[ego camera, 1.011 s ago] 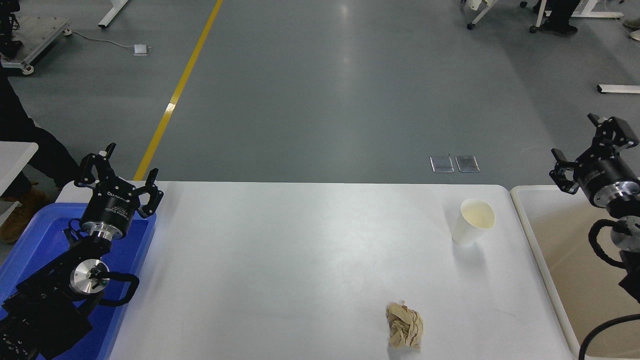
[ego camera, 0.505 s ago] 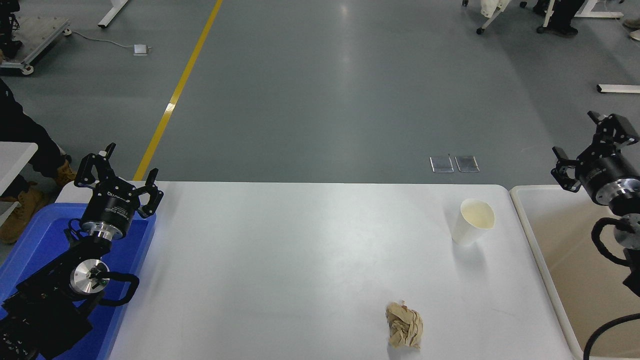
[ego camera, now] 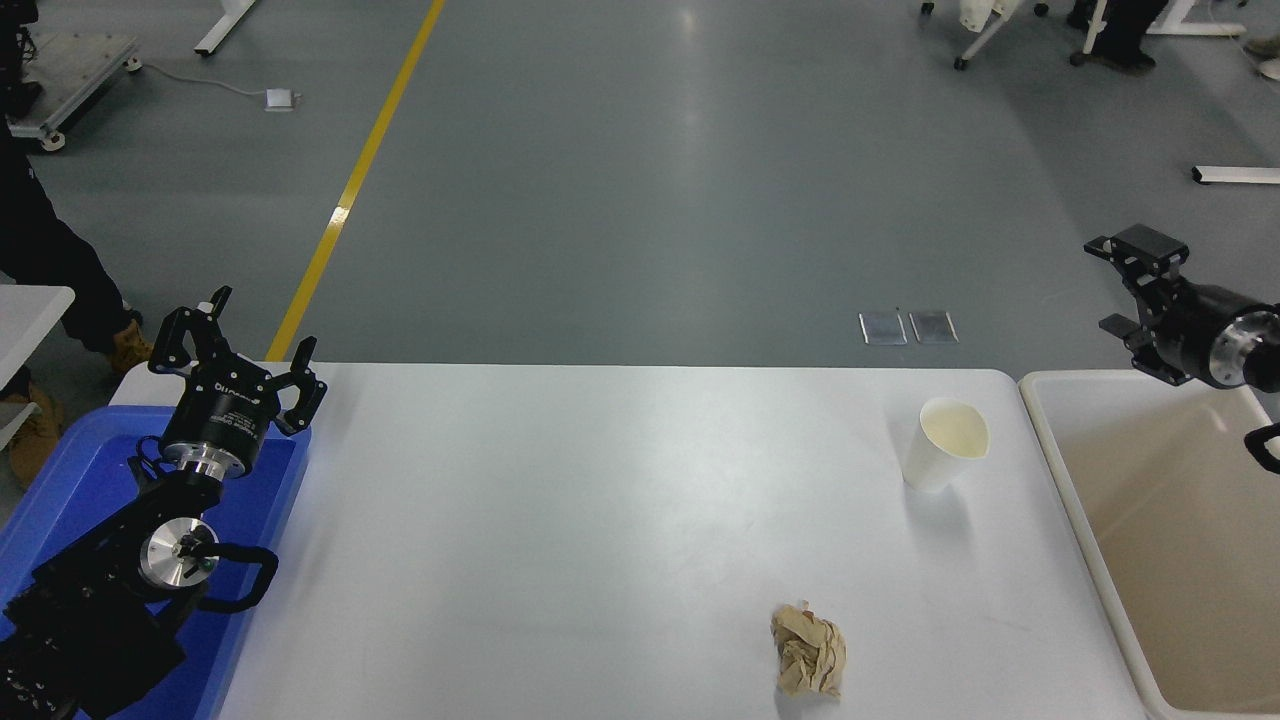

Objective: Clean the table surface

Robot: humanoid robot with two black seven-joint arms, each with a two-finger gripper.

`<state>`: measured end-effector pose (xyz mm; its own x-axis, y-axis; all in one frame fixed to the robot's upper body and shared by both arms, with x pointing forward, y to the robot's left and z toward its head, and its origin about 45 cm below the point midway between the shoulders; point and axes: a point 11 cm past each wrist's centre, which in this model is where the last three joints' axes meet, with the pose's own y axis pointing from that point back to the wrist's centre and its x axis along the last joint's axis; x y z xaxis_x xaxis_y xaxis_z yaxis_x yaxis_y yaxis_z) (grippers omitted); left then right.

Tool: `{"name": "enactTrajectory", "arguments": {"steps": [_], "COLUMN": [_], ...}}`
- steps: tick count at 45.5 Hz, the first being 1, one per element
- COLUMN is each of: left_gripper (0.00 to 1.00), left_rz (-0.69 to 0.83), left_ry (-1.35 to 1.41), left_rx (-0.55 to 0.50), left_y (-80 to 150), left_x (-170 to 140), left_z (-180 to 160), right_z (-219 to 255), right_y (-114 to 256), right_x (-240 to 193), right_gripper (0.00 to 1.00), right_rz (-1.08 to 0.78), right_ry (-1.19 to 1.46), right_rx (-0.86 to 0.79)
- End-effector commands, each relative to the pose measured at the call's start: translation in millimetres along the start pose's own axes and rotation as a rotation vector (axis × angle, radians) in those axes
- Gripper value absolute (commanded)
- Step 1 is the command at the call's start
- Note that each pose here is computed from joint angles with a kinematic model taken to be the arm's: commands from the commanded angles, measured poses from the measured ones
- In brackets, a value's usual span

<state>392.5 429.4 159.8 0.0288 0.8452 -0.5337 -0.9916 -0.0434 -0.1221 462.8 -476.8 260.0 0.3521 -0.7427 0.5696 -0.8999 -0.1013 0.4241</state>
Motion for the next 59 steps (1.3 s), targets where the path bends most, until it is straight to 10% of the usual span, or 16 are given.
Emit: {"name": "enactTrajectory", "arguments": {"steps": [1, 25, 59], "left_gripper": [1.0, 1.0, 1.0], "left_rz": [0.0, 0.0, 0.0], "left_ry": [-0.002, 0.001, -0.001], "left_rx": [0.0, 0.0, 0.0], "left_y": [0.0, 0.0, 0.0], "left_x": [0.3, 0.0, -0.1], "left_z": [0.6, 0.0, -0.1], "right_z": [-26.1, -73.3, 20.5], "right_y": [4.3, -11.9, -21.6], "right_x": [1.3, -67.7, -115.3], "right_gripper": [0.99, 0.99, 0.99], "right_rz": [-0.156, -0.448, -0.451], "right_ry": [0.289, 0.748, 0.759], "right_rx": [-0.03, 0.022, -0.049]}}
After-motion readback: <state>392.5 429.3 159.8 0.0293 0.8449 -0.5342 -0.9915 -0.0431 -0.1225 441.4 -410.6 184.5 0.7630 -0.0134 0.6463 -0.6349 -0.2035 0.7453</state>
